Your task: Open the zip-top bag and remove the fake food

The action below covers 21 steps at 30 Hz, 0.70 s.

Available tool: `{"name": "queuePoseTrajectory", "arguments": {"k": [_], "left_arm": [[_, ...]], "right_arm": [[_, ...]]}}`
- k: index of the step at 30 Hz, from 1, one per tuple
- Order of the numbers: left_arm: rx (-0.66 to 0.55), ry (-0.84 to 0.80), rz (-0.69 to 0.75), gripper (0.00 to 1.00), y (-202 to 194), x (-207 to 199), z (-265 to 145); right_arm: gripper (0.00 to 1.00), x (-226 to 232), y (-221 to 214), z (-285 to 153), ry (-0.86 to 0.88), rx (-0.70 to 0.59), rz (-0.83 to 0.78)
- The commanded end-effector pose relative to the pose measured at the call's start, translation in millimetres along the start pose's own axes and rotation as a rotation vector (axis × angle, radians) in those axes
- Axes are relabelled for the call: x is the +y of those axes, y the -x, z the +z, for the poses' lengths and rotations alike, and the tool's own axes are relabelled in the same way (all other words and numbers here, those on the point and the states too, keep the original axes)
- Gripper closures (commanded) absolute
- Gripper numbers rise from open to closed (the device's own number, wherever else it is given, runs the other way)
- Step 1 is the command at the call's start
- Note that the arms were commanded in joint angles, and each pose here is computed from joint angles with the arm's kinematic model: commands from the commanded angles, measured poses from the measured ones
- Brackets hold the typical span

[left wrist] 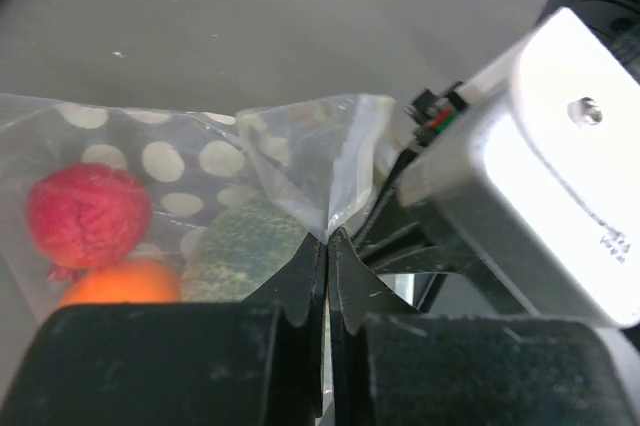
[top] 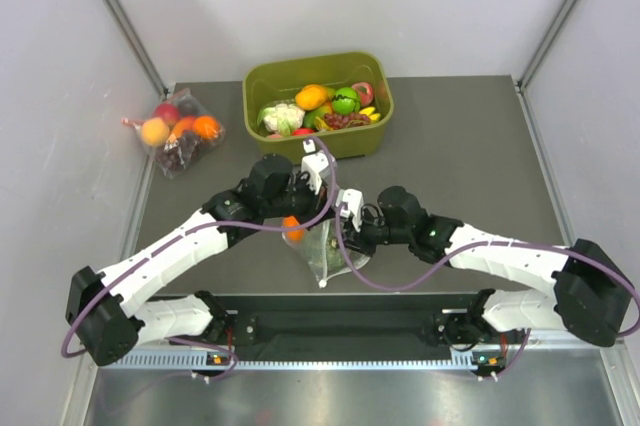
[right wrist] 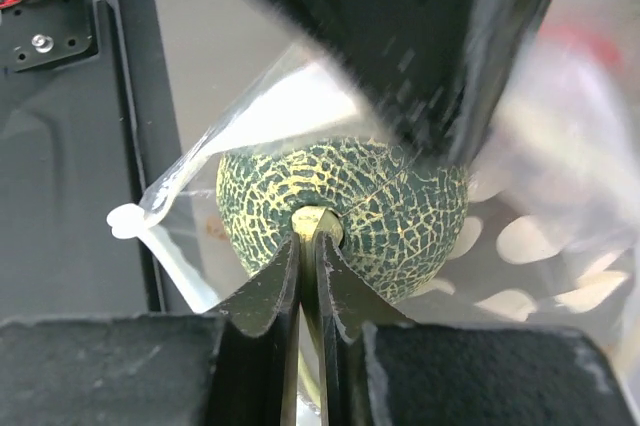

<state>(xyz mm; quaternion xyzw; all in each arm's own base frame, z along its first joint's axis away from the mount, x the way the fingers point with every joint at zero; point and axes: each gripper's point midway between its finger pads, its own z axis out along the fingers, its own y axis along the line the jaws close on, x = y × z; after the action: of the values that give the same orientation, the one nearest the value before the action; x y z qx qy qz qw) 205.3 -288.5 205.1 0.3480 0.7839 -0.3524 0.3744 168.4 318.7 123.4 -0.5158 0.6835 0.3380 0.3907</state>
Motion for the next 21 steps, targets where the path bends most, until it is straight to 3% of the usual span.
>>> {"name": "queuePoseTrajectory", "arguments": {"k": [1, 16, 21], "left_arm": [[-0.117, 0.064, 0.02, 1.0, 28.3, 7.8, -6.5], [-0.015, 0.161, -0.01, 1.0, -7.4, 35.3, 13.2], [0.014, 0.102, -0.06, 1.0, -28.5, 28.1, 22.6]], "right_arm": [[1.0, 23.6, -5.5, -6.0, 0.075, -0.01, 0.043], [1.0, 30.6, 15.2, -50.1, -0.026, -0.145, 0.061], [1.0, 30.6, 7.9, -50.1, -0.04, -0.154, 0.107]]}}
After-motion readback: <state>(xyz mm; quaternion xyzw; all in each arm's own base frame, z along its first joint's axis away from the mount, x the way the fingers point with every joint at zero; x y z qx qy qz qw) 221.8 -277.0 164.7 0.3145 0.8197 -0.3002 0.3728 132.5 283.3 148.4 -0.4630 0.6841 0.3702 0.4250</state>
